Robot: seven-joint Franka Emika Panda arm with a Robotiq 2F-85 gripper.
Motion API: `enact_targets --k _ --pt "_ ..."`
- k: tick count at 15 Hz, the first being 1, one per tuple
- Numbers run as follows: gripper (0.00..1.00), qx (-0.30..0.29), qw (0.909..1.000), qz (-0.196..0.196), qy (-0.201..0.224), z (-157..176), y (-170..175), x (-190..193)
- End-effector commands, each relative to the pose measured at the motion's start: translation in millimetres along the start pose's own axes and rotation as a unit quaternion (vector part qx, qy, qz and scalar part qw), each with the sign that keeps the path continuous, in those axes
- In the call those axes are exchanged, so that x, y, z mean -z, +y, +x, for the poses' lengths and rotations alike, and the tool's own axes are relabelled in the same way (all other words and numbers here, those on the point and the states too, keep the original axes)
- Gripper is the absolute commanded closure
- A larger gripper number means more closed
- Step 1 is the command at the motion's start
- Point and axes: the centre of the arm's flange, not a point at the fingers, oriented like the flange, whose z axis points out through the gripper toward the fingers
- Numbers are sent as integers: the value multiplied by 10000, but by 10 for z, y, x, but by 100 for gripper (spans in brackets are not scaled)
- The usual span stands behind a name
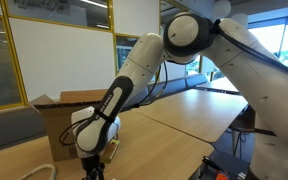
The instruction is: Put the objects on the table into the box.
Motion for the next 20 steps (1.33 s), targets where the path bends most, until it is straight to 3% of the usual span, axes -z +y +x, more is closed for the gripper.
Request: enact_targets --k 1,20 --pt "0 -4 9999 32 134 -47 -70 108" --pt "0 374 9992 74 -99 -10 -576 -107"
